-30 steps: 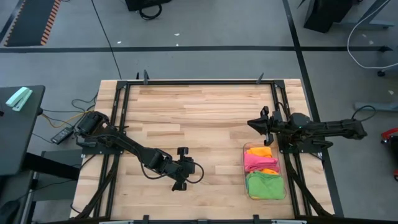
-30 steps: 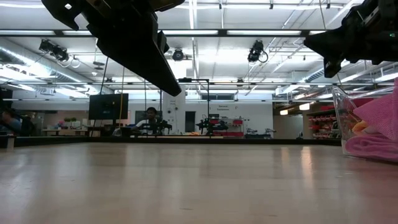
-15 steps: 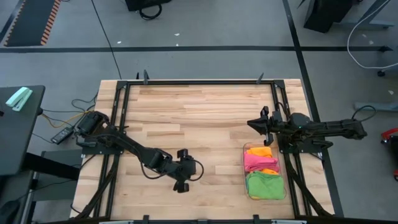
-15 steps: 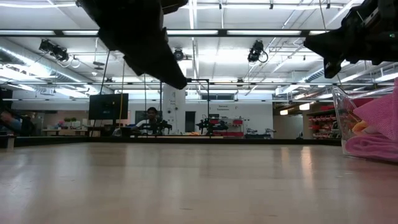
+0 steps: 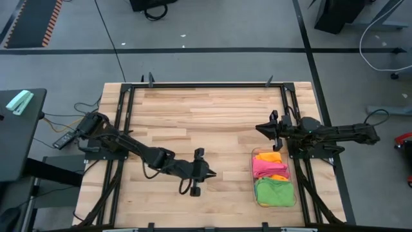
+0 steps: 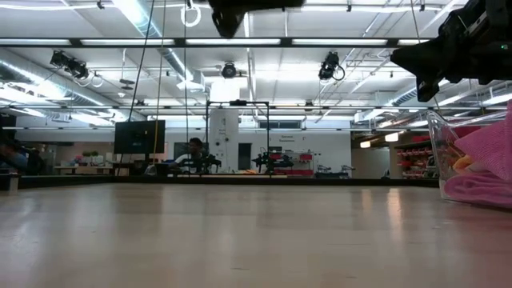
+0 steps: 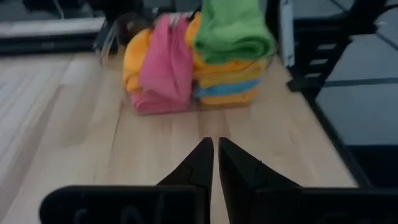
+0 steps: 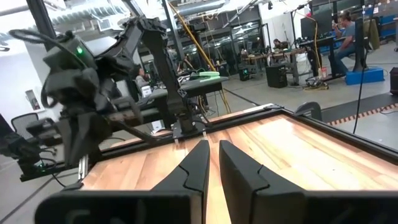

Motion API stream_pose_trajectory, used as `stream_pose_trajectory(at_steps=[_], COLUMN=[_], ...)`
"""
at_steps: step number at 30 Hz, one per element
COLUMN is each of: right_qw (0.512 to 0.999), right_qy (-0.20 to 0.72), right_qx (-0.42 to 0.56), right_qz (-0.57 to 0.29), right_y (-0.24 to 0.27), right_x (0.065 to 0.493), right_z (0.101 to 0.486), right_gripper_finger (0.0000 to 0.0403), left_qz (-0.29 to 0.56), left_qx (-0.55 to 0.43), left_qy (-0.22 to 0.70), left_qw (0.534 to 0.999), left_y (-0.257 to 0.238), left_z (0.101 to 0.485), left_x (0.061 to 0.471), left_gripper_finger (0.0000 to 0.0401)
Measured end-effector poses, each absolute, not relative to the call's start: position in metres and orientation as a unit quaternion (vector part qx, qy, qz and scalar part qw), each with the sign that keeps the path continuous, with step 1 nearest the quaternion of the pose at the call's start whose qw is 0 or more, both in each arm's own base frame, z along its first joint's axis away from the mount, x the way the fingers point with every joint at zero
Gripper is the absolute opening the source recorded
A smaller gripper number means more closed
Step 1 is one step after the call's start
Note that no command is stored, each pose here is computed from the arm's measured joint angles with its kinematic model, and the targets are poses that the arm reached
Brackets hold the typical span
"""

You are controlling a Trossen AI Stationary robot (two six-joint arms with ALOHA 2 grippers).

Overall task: Fold microfiber towels
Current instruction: Return to Home Position

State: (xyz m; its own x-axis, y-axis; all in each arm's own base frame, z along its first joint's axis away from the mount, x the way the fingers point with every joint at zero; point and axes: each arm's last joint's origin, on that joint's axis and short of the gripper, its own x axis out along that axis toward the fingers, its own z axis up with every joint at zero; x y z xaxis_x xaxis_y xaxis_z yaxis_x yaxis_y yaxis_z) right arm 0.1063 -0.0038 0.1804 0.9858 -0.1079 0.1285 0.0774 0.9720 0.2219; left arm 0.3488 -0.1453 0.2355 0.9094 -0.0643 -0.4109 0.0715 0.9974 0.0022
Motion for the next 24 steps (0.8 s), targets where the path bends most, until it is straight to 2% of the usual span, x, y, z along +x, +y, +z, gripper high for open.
stream_pose_trajectory(at_steps=[5,11,24], right_qw=[0.99,0.99,0.99], right_qy=[-0.07,-0.07,-0.07], right_qx=[0.109,0.109,0.109], right_qz=[-0.047,-0.047,-0.047], right_y=[-0.004,-0.004,-0.004], right_x=[0.106,0.106,0.106], right_z=[0.18,0.18,0.18], right_gripper_finger=[0.0044,0.0044,0.0044], left_qz=[-0.054,-0.086,-0.132], left_qx=[0.003,0.039,0.03], left_qy=[0.151,0.109,0.038], left_qw=[0.987,0.989,0.99], left_y=[-0.148,-0.154,-0.159], left_z=[0.274,0.307,0.356], left_x=[0.332,0.306,0.259], left_gripper_finger=[0.004,0.0032,0.004])
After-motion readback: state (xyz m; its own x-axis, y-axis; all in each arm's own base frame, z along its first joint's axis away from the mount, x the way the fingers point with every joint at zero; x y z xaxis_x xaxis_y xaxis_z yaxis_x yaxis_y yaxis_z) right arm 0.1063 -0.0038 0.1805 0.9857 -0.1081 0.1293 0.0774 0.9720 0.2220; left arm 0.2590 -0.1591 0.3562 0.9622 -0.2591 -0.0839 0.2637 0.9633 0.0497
